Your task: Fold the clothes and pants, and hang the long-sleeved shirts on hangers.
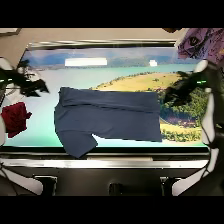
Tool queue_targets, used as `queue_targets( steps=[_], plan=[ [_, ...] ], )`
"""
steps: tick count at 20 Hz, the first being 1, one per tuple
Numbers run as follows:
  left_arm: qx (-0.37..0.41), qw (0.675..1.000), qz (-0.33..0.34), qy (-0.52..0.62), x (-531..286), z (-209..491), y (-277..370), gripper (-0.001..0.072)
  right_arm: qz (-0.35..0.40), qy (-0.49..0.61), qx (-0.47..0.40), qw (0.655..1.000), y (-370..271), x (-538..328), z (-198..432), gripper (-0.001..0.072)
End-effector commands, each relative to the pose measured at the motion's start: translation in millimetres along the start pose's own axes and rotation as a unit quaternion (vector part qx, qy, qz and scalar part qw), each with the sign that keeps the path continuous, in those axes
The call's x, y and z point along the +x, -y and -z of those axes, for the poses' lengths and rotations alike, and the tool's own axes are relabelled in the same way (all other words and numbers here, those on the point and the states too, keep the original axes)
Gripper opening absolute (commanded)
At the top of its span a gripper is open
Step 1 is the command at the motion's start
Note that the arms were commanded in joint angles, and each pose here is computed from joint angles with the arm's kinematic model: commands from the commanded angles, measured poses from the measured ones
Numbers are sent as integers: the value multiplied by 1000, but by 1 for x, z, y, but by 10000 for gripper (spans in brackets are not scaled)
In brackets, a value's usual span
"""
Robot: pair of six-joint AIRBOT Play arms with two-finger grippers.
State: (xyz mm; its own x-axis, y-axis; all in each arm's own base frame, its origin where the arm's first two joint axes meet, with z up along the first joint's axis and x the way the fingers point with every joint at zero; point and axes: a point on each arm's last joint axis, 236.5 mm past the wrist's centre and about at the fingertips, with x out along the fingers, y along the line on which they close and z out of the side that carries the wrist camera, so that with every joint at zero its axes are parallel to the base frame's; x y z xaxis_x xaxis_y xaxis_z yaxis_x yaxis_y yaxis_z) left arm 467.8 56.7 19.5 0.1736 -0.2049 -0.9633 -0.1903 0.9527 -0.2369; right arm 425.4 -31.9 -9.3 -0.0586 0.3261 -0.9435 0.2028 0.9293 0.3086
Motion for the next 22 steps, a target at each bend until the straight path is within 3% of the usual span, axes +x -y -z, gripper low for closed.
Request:
queue_targets(
  steps=[1,4,10,15,22],
  plan=[
    [-64,998,-11,16,-34,54,-41,615,-72,52,44,995,27,-26,34,497],
    [-113,993,32,15,-22,133,-41,615,-144,74,90,983,33,-3,88,497],
    [-154,979,133,16,19,234,7,615,-195,86,104,972,11,35,134,496],
    [-170,973,156,-25,44,269,17,615,-203,90,108,969,9,34,132,496],
    [-165,974,154,-15,50,266,15,615,-204,86,107,969,8,34,133,496]
  ],
)
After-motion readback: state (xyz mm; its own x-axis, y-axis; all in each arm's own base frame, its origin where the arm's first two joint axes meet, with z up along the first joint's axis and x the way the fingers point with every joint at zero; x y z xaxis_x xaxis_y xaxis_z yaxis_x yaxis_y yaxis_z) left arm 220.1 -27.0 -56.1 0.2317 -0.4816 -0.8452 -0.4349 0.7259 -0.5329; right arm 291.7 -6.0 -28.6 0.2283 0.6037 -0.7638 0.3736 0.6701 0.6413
